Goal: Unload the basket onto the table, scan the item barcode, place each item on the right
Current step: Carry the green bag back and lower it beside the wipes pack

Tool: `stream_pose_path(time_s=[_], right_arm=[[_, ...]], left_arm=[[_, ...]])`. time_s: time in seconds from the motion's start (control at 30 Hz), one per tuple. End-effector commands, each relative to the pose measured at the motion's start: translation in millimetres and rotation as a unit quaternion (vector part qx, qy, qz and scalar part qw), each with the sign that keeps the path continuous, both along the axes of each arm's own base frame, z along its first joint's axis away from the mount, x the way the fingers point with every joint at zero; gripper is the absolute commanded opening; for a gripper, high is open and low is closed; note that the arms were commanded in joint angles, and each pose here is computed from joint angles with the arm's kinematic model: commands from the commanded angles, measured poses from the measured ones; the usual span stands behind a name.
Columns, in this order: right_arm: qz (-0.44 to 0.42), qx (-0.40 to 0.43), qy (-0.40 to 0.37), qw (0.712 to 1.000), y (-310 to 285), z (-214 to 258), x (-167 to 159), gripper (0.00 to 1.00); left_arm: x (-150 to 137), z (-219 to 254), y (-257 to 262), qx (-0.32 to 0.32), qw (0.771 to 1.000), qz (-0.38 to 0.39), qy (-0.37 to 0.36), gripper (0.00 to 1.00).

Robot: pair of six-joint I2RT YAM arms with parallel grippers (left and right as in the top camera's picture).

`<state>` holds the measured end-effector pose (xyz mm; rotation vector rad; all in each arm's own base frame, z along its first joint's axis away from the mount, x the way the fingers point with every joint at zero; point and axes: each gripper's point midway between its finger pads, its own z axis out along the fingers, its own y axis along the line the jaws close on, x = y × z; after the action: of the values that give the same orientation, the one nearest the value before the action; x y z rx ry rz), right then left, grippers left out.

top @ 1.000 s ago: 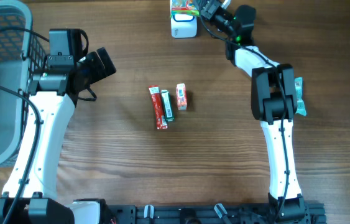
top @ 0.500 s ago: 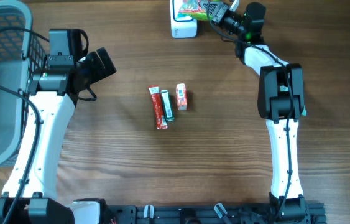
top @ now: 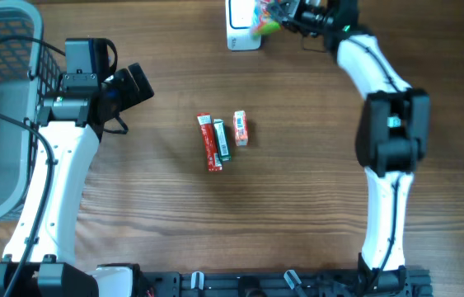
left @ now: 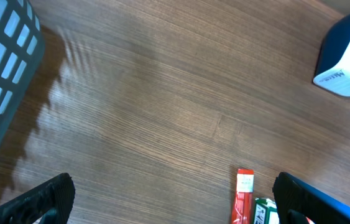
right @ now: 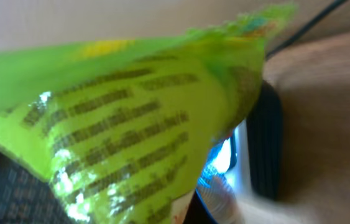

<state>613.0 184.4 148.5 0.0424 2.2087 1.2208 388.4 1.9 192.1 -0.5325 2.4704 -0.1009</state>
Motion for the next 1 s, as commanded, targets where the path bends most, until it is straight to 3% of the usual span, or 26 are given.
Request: stream_pose_path(time_s=[0.0,0.13,0.23,0.43,0.6,0.8,0.83,0.93,0.97], right_arm=[[0.041,-0.110,-0.153,0.981,-15,122,-42,0.05],[0.047,-0.162,-0.095,0.981,-42,136,-94,0.05],[0.046,-0.240,-0.018,0.970,-70,111,-129,0.05],[0.044,-0.402,0.175,0.898,-130,21,-193,0.04],[0.024,-0.443,0.277,0.853,-154,-52,-230,0.05],[-0.039,-0.542,0.305,0.782,-201,-116,-252,0.06],[-0.044,-0.555,0.304,0.773,-207,-119,-254,0.13],[-0.076,-0.611,0.307,0.726,-233,-118,-260,0.45],[-0.079,-0.615,0.306,0.722,-235,-117,-260,0.55]], left_arm=[[2,1,4,0.009,1.000,0.002,-0.001,1.00],[2,1,4,0.009,1.000,0.002,-0.001,1.00],[2,1,4,0.009,1.000,0.002,-0.001,1.00],[2,1,4,0.009,1.000,0.002,-0.001,1.00],[2,1,4,0.009,1.000,0.002,-0.001,1.00],[2,1,4,0.009,1.000,0.002,-0.001,1.00],[2,1,4,0.009,1.000,0.002,-0.001,1.00],[2,1,4,0.009,1.000,0.002,-0.001,1.00],[2,1,4,0.009,1.000,0.002,-0.001,1.00]])
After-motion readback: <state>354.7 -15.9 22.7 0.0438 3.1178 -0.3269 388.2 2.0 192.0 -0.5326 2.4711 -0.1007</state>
